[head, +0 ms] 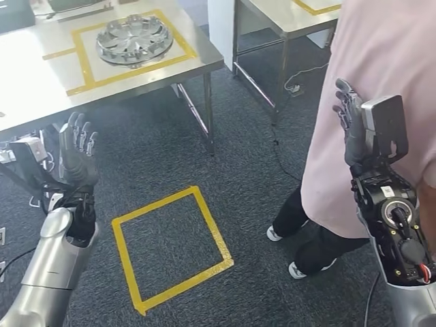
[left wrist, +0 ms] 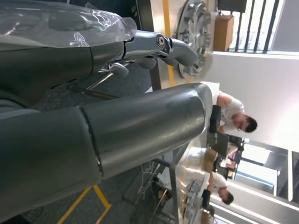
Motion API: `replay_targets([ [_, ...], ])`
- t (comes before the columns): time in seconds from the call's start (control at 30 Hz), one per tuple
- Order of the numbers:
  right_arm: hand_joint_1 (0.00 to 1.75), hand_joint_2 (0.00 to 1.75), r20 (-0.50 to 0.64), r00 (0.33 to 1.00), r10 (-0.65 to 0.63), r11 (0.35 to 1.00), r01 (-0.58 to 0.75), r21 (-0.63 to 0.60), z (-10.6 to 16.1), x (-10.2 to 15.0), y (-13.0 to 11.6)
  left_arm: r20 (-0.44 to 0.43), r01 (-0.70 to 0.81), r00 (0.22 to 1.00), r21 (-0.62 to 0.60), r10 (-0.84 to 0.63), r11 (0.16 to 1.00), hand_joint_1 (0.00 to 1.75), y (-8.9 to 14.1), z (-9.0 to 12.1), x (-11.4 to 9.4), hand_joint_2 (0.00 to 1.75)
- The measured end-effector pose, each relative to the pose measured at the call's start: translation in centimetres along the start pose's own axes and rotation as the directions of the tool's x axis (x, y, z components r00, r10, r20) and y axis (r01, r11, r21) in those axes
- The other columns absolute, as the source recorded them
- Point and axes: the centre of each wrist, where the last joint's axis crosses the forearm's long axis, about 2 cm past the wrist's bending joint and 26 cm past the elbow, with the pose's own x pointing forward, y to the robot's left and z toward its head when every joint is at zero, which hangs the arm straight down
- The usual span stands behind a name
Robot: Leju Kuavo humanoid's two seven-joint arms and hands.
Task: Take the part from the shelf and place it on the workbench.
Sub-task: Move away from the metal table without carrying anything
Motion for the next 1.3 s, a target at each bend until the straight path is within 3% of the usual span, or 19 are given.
replay_targets([
  [0.47,0.0,0.0,0.034,0.999,-0.025,0.999,0.023,0.039,1.0,-0.1,1.0,0.015,0.008,1.0,0.001,-0.008,1.0,0.0,0.2,-0.1,0.1,0.0],
  [0.87,0.0,0.0,0.008,0.992,-0.122,0.958,0.116,0.264,2.8,0.5,5.2,0.013,0.01,1.0,0.007,-0.011,1.0,0.0,0.4,0.0,0.2,0.0],
  [1.3,0.0,0.0,-0.02,0.974,-0.224,0.838,0.203,0.507,4.0,1.8,10.0,0.004,0.017,1.0,0.01,-0.017,1.0,0.0,0.8,0.2,0.2,0.0],
])
